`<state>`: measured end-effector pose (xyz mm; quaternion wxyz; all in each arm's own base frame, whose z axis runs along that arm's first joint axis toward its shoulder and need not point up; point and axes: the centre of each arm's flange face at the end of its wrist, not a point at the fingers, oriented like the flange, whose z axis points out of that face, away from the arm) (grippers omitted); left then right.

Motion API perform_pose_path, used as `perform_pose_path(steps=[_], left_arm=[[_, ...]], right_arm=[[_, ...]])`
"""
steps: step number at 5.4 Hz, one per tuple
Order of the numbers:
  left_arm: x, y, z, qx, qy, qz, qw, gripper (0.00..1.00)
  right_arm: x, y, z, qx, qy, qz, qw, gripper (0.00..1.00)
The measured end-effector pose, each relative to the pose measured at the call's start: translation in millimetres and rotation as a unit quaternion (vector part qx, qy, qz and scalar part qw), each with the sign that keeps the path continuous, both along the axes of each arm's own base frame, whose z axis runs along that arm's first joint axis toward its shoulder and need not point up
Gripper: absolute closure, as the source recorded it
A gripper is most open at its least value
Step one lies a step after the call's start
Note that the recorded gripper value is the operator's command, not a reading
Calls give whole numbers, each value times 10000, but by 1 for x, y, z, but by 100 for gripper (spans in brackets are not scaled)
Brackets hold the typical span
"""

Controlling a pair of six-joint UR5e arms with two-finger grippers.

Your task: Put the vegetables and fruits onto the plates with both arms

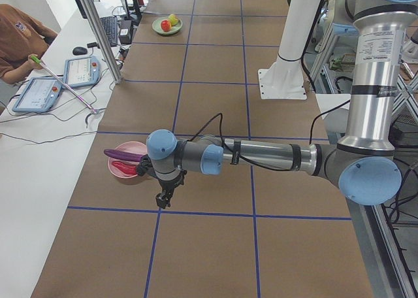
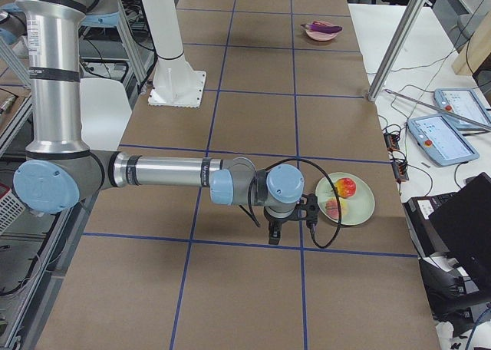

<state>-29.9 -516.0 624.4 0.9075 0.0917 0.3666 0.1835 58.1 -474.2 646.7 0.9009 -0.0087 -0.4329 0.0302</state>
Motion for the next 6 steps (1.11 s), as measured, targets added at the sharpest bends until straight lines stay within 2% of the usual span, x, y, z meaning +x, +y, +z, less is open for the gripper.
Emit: perform_pose_path(steps=[3, 6], left_arm=[[-44, 6, 4, -63, -13, -418, 9991, 0], [-54, 31, 25, -297, -19, -514, 9982, 0]], right_arm=[[11, 33, 1, 154, 0, 135, 9998, 0], [18, 44, -6, 188, -31, 231, 9996, 0]])
